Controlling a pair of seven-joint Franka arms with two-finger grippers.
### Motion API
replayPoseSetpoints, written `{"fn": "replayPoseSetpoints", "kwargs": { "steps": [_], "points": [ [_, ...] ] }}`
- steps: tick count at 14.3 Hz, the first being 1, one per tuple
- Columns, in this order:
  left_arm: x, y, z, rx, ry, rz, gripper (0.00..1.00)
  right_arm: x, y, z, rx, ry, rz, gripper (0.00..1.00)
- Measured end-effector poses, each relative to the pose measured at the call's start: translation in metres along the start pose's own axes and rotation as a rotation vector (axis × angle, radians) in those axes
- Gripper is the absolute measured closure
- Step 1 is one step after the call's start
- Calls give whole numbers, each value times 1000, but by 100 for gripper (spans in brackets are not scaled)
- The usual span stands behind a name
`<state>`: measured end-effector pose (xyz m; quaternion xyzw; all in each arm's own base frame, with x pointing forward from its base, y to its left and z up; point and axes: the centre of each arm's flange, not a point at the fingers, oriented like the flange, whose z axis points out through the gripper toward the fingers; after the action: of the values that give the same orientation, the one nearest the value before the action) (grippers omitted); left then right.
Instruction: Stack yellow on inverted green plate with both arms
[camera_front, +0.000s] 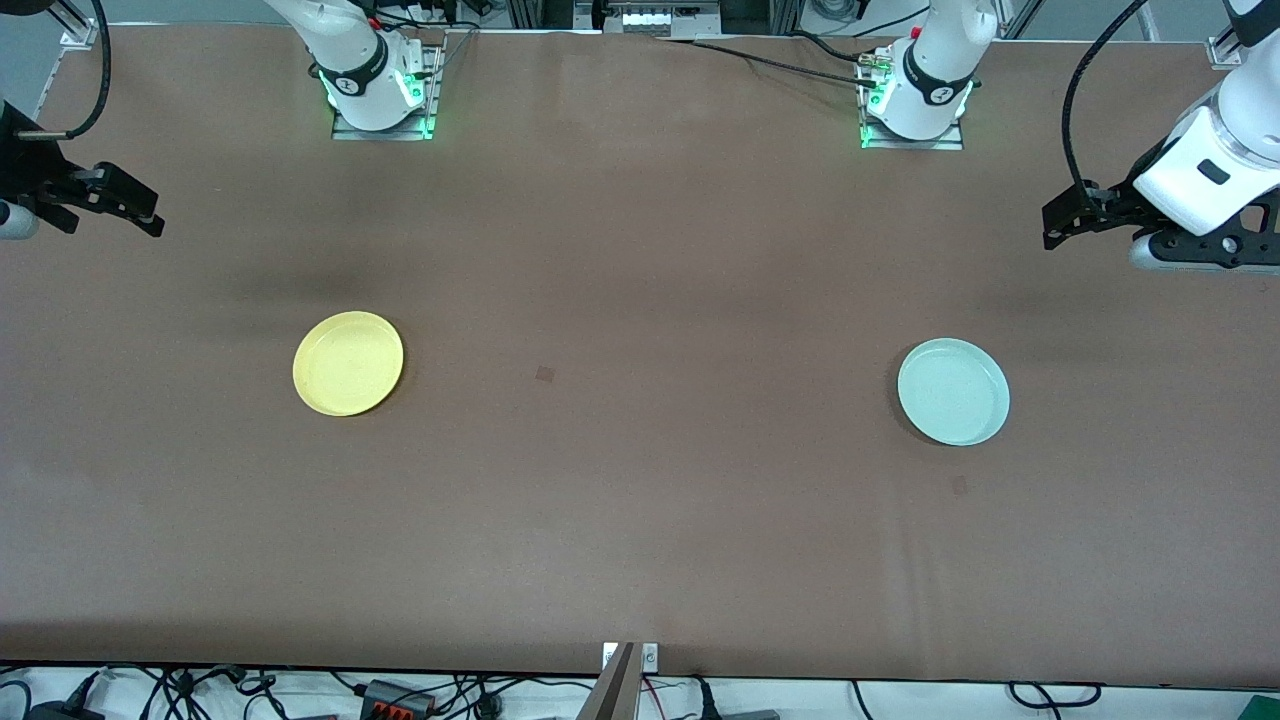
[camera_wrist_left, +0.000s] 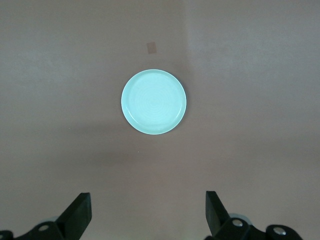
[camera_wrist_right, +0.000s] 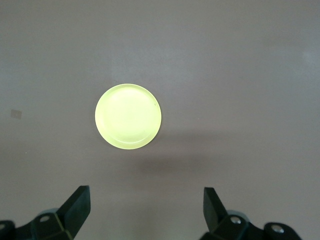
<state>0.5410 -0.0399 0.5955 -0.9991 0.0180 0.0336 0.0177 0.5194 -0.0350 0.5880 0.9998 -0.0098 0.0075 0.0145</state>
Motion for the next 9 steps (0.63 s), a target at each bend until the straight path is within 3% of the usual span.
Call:
{"fn": "replayPoseSetpoints", "kwargs": {
  "steps": [9],
  "points": [
    [0,-4,1,-1,-5,-7,0,1,0,1,0,3,1,0]
  ]
}}
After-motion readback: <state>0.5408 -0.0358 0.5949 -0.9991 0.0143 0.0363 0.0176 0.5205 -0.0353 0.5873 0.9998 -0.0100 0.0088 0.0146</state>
